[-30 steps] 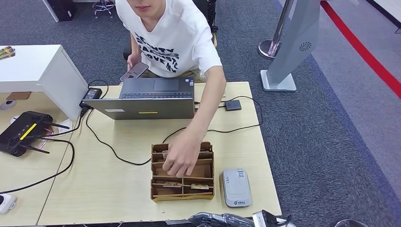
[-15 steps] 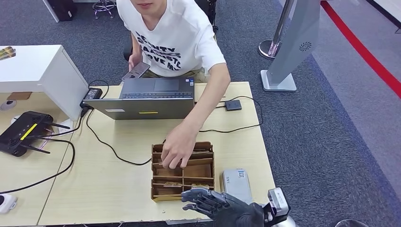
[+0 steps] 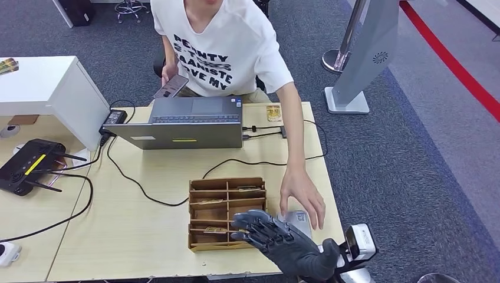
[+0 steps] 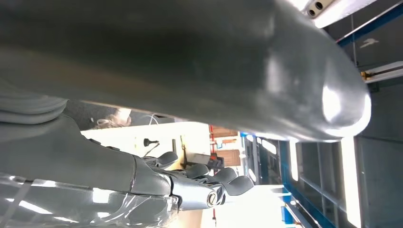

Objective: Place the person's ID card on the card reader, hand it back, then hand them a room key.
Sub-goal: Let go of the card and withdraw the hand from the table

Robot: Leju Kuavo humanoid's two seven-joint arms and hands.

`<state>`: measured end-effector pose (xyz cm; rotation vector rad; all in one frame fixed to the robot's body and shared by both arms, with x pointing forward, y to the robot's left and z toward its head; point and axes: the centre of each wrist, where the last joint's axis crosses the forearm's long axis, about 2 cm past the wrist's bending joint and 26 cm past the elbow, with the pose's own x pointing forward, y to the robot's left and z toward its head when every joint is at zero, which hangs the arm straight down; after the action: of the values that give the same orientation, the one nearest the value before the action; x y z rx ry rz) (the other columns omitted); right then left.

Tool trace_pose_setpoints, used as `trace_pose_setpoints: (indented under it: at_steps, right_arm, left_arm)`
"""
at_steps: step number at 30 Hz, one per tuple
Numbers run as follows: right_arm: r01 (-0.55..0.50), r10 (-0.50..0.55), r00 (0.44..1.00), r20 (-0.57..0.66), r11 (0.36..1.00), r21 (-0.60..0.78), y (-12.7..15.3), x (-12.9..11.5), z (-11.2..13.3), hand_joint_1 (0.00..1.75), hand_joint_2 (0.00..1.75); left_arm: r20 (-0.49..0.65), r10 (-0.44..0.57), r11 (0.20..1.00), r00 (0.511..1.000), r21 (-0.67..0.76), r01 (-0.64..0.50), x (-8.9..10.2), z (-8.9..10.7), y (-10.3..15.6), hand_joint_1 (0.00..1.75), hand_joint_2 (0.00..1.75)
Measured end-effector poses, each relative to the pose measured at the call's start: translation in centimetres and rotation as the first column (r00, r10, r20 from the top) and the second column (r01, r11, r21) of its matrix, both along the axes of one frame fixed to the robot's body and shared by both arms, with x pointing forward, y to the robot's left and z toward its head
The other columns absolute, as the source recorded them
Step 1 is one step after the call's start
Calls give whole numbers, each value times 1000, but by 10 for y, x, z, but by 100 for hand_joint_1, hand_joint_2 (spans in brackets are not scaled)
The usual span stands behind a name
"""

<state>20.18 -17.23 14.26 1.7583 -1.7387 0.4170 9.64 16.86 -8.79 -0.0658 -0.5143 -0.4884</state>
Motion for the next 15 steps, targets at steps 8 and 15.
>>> trace_pose_setpoints:
  at_steps: [8, 15]
  right_arm:
    - [33, -33, 999, 1, 999, 6, -5, 0, 1, 0, 0]
    - [58, -58, 998, -4, 998, -10, -10, -3, -1, 0, 0]
  left_arm:
    - [5, 11, 1000, 1000, -15, -11, 0, 0, 1, 0, 0]
    - [4, 103, 993, 995, -59, -103, -1, -1, 2, 0, 0]
